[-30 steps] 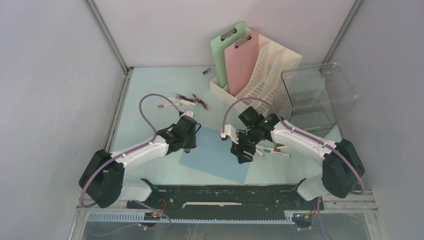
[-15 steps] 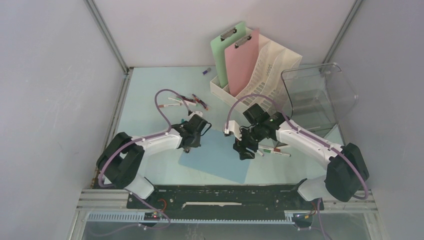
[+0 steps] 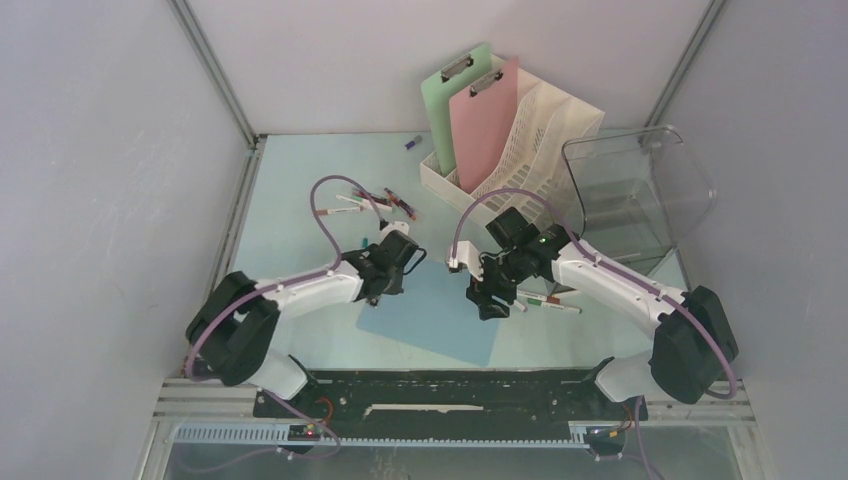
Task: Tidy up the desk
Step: Pick up the folder from the center of the board.
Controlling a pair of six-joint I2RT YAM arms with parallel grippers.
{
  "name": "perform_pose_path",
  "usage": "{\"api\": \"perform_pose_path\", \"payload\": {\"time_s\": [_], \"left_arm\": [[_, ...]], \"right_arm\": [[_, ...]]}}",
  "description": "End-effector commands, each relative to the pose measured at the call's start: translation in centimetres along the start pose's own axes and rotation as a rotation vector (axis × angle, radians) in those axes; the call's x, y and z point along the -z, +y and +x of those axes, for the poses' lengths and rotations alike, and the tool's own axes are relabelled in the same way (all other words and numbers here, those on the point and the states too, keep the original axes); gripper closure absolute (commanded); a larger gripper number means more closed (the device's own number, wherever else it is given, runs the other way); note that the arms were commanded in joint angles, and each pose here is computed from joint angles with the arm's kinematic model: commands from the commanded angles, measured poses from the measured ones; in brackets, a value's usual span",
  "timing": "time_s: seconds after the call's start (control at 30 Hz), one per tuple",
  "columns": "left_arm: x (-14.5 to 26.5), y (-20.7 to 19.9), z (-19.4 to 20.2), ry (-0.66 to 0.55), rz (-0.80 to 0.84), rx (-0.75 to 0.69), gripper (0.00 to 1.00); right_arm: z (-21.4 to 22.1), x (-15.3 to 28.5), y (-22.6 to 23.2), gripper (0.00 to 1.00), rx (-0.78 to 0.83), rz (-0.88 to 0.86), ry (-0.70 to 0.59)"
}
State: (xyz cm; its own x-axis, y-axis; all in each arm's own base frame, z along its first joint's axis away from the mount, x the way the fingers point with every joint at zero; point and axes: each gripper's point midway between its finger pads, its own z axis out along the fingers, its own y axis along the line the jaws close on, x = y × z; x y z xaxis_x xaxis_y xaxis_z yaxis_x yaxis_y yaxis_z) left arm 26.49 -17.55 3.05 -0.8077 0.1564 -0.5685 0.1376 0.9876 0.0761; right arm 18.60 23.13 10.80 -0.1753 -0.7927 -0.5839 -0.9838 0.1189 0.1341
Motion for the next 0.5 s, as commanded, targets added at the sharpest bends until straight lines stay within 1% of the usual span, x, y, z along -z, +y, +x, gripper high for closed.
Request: {"api": "perform_pose_path", "payload": {"time_s": [0.0,0.07,0.13,0.47], "left_arm": [[2.8,0.6,-3.3,-0.162,0.018,0.031,0.73],[3.0,1.1,-3.6,-0.183,0.004,0.031,0.72],[2.5,1.0,-3.3,-0.164,0.001,0.017,0.72],[-1.1,1.8,-0.4,-0.008,-0.124,-0.070,0.75]], "right_arm": [[-0.7,0.7,-0.3,0.33,0.023,0.027,-0.031],[-0.7,0.7,-0.3,0.32,0.023,0.028,-0.029],[-0.7,0.7,-0.4,0.32,0.023,0.029,-0.029],[-0.6,0.7,-0.4,0.32,0.021,0.030,-0.026]]}}
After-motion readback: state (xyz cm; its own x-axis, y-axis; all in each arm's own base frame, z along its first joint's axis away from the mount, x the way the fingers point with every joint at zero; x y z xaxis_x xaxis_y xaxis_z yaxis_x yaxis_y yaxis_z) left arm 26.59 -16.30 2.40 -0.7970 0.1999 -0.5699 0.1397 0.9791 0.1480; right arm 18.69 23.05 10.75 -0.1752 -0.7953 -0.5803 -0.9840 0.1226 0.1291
